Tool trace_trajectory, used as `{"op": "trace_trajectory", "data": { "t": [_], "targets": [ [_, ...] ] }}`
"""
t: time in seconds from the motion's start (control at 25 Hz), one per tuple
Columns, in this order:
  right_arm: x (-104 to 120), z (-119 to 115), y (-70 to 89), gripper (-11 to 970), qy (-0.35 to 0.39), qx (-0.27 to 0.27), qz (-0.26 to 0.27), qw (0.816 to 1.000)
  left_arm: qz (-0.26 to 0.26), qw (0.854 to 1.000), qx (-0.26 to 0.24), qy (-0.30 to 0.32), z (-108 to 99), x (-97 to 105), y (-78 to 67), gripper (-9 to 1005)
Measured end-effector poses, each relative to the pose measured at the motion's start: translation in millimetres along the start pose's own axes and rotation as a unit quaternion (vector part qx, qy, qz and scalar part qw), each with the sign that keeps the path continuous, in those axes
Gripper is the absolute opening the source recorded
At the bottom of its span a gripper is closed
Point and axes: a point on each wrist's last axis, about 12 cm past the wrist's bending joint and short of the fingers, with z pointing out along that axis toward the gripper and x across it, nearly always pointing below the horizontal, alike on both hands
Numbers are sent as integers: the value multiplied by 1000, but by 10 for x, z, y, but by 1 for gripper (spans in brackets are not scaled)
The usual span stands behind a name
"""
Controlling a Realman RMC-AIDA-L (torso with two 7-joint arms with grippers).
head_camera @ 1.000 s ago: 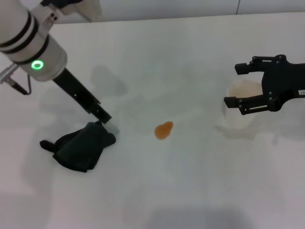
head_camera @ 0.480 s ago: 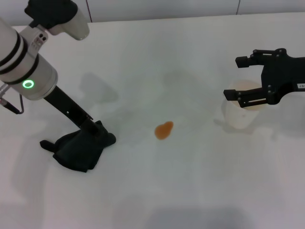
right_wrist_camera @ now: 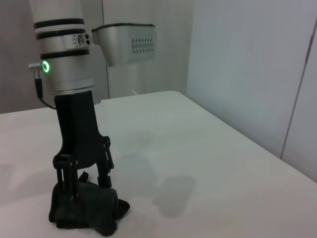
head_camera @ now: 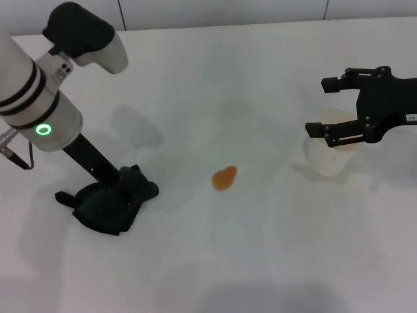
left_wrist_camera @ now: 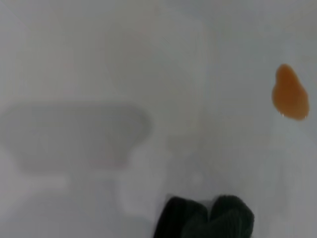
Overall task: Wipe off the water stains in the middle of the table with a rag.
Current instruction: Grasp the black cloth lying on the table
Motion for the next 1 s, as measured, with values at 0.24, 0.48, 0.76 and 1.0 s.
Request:
{"op": "trace_trajectory", "data": {
  "t": [0.24,0.48,0.76,1.0],
  "targets": [
    [5,-1,2,872,1,-1,1,1000,-8,1000,-7,13,62,17,21,785],
    [12,-6,4,873,2,-1,1,1000,-12,1000,-15,9,70,-9,25,768],
    [15,-11,6,872,2,-2,3,1000,-34,999,-6,29,138,-4,39,596],
    [12,-10,9,872,1,-3,2,1000,-40,999,-13,28,136,-38,45,323]
  ]
}}
